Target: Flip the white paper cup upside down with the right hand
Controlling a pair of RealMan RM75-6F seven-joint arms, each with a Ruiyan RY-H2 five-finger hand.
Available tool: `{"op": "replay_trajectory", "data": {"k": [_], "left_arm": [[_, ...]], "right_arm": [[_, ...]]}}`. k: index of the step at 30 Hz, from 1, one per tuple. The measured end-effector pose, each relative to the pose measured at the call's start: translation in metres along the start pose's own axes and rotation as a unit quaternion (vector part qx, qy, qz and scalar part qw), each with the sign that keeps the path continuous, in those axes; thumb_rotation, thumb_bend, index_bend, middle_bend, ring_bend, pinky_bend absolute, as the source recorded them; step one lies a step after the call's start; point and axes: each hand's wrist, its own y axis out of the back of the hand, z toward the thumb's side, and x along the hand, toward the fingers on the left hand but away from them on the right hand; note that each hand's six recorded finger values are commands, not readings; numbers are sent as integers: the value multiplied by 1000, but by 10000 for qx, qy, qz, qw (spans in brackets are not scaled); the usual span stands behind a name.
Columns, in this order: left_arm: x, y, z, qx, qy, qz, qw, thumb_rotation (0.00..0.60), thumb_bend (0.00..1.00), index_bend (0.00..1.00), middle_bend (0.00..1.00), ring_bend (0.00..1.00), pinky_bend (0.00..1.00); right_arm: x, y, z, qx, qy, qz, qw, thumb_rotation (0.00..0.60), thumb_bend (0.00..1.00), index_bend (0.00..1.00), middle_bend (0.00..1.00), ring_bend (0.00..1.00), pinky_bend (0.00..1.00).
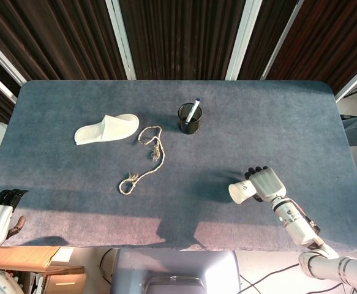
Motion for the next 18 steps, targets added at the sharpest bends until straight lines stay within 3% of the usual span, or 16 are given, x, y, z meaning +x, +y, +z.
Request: {"op": "replay_trajectory", "data": {"k": [4, 7, 11, 14, 17, 18], "left_arm": [[0, 0, 0, 4, 0, -5, 10000, 600, 332, 247, 238, 209, 436], [-1, 0, 1, 9, -9, -8, 10000, 600, 332, 247, 238, 210, 436], [-1, 0, 1, 2, -4, -2, 10000, 600, 332, 247, 238, 210, 436], [-1, 0, 1, 1, -9, -5, 10000, 600, 332, 247, 238, 209, 436], [-1, 0, 1, 4, -16, -9, 10000, 600, 331, 247, 238, 210, 436], [-1, 0, 1, 5, -18, -9, 10000, 600, 332, 247, 238, 210, 436]], "right_arm": [[2, 10, 0, 171, -5, -355, 9992, 600, 577, 618, 439, 404, 546], [5, 22, 1, 660, -37, -788, 9947, 600, 578, 629, 439, 405, 543], [11, 39, 7, 1744, -82, -1390, 9748, 600, 578, 631, 439, 405, 542], [16, 51, 16, 2813, -64, -1867, 9413, 600, 580, 631, 440, 405, 541], [21, 60, 31, 3912, 61, -2304, 8910, 600, 582, 632, 440, 404, 540], [22, 62, 38, 4313, 127, -2440, 8685, 600, 582, 632, 440, 404, 538]]}}
